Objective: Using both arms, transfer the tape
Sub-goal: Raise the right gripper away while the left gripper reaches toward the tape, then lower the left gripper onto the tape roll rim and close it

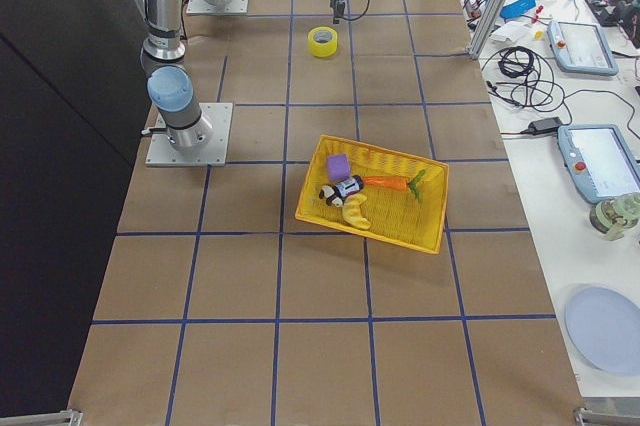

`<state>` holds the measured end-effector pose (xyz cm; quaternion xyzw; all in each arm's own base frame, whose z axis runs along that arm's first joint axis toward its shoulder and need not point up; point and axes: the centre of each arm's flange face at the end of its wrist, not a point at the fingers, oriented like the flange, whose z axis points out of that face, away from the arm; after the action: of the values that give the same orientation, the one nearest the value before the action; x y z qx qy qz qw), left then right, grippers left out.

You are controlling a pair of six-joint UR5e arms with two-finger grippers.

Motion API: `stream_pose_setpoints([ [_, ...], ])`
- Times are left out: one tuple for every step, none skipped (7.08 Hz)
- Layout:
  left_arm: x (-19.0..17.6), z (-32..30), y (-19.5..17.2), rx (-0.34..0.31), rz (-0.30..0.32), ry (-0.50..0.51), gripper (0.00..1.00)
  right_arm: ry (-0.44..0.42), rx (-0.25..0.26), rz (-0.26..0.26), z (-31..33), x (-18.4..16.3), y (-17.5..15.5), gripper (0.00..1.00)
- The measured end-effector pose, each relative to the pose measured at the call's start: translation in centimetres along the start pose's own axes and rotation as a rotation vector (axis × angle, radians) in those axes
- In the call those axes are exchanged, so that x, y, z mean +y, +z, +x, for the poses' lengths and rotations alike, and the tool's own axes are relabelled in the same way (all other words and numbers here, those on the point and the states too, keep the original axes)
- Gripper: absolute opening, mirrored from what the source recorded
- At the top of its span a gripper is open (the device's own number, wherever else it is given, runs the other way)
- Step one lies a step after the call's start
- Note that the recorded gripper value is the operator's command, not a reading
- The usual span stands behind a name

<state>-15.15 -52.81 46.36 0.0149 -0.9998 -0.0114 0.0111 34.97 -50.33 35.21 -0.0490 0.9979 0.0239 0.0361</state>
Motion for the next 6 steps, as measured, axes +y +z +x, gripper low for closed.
stream_pose_setpoints([
  [0.3,2.7,2.3,-0.003,-0.017,-0.023,1.0,0.008,0.011,0.026,3.7,0.1,-3.7,1.0],
  [0.8,6.4,5.3,-0.006,-0.007,-0.035,1.0,0.028,0.029,0.046,7.1,0.5,-6.6,1.0],
  [1.7,9.6,8.9,-0.013,-0.016,-0.028,1.0,0.043,0.051,0.052,10.0,1.3,-9.0,1.0],
  [2.8,11.7,12.6,-0.027,-0.049,-0.011,1.0,0.036,0.075,0.048,12.7,2.0,-10.7,1.0],
  [3.7,12.8,16.0,-0.036,-0.071,0.005,1.0,0.028,0.089,0.038,15.3,2.4,-11.8,1.0],
  [4.2,13.3,18.9,-0.039,-0.081,0.015,1.0,0.03,0.094,0.031,17.2,2.6,-12.4,1.0],
])
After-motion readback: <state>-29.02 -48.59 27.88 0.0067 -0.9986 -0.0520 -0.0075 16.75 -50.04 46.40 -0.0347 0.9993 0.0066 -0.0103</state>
